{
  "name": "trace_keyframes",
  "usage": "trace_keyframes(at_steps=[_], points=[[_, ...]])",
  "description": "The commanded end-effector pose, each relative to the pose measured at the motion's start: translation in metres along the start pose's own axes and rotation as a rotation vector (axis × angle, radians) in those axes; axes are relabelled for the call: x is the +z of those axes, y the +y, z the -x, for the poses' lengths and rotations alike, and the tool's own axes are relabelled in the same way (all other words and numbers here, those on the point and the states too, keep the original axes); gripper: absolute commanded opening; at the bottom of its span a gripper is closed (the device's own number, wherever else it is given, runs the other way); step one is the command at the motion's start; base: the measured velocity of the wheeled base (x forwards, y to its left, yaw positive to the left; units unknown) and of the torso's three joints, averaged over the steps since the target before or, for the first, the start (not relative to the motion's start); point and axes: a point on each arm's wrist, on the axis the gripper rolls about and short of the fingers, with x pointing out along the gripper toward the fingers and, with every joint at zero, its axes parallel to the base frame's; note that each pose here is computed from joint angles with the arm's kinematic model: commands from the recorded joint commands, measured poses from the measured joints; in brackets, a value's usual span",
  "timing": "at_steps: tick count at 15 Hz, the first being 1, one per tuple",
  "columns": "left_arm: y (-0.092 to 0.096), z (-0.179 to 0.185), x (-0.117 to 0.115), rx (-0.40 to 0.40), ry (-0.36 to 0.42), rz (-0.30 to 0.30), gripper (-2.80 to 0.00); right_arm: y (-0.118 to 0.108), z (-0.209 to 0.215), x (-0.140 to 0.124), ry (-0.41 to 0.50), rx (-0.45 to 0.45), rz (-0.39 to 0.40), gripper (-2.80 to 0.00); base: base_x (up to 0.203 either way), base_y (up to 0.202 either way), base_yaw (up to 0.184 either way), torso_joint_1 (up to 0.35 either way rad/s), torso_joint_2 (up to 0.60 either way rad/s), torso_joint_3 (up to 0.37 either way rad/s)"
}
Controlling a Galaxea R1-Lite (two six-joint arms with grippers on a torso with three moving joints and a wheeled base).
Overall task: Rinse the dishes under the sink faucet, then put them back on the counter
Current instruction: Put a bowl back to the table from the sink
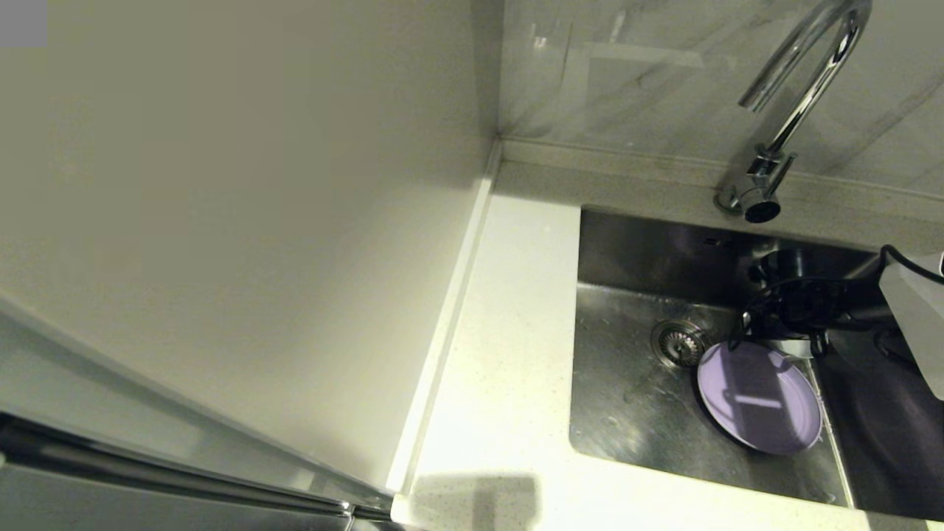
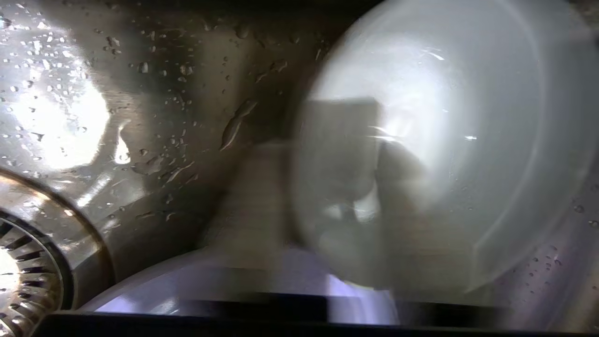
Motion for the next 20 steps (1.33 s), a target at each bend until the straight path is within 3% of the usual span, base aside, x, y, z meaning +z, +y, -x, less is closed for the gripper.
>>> trace_keyframes(at_steps=[1, 8, 13, 20], points=[[0.0, 0.0, -0.001, 0.0, 0.002, 0.001, -2.8, -0.002, 0.004, 0.003, -0.008, -0.019, -0.011, -2.8, 0.0, 0.0, 0.0, 0.0, 0.0, 0.0], [0.0, 0.0, -0.001, 0.0, 0.002, 0.001, -2.8, -0.012, 0.027, 0.011, -0.017, -0.073, -0.137, -2.8, 0.0, 0.0, 0.0, 0.0, 0.0, 0.0], [0.0, 0.0, -0.001, 0.0, 0.002, 0.001, -2.8, -0.04, 0.077, 0.012, 0.001, -0.078, -0.2, -2.8, 0.0, 0.0, 0.0, 0.0, 0.0, 0.0], [0.0, 0.0, -0.001, 0.0, 0.003, 0.001, -2.8, -0.091, 0.152, -0.033, 0.086, -0.093, -0.265, -2.8, 0.0, 0.0, 0.0, 0.0, 0.0, 0.0]])
